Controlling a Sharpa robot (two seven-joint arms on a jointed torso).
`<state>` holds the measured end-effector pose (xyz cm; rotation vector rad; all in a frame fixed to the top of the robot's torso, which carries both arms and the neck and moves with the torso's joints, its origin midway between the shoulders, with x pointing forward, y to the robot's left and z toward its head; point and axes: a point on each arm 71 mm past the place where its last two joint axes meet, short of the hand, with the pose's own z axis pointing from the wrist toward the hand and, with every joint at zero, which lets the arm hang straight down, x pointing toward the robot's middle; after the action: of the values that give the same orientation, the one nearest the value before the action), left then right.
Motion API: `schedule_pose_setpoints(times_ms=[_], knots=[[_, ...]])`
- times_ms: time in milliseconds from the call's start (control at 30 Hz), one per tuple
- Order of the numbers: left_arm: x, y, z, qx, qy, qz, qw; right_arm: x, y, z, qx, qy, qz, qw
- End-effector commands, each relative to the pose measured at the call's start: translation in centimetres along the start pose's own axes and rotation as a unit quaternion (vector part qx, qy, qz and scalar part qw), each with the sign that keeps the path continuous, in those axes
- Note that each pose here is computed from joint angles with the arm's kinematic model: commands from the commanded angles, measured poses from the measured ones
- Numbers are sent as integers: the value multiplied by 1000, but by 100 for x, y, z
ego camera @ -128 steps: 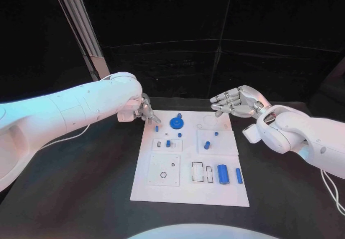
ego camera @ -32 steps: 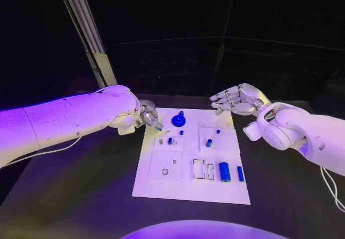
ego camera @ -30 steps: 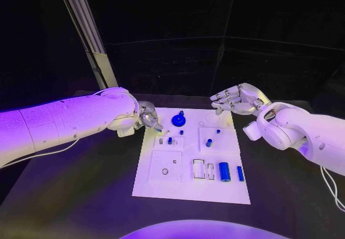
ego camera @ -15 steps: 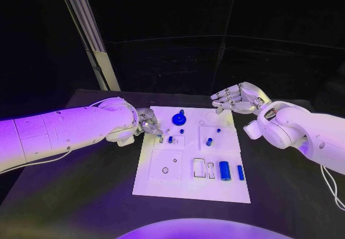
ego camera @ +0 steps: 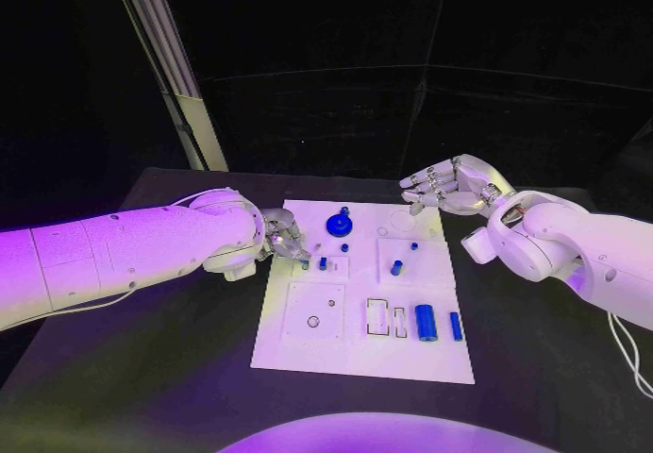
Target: Assemble the parts on the task board
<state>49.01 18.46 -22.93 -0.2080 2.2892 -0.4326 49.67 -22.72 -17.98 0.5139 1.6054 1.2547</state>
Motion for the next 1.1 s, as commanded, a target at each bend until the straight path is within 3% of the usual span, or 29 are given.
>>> schedule_pose_setpoints(times_ms=[33,700,1100], knots=[[27,-6,-2,-6,14,13,1000,11,22,7,-6,5,0,1000],[73,14,-2,-21,41,28,999,12,23,7,-7,5,0,1000],[76,4,3,-21,42,30,998,14,24,10,-7,5,0,1000]])
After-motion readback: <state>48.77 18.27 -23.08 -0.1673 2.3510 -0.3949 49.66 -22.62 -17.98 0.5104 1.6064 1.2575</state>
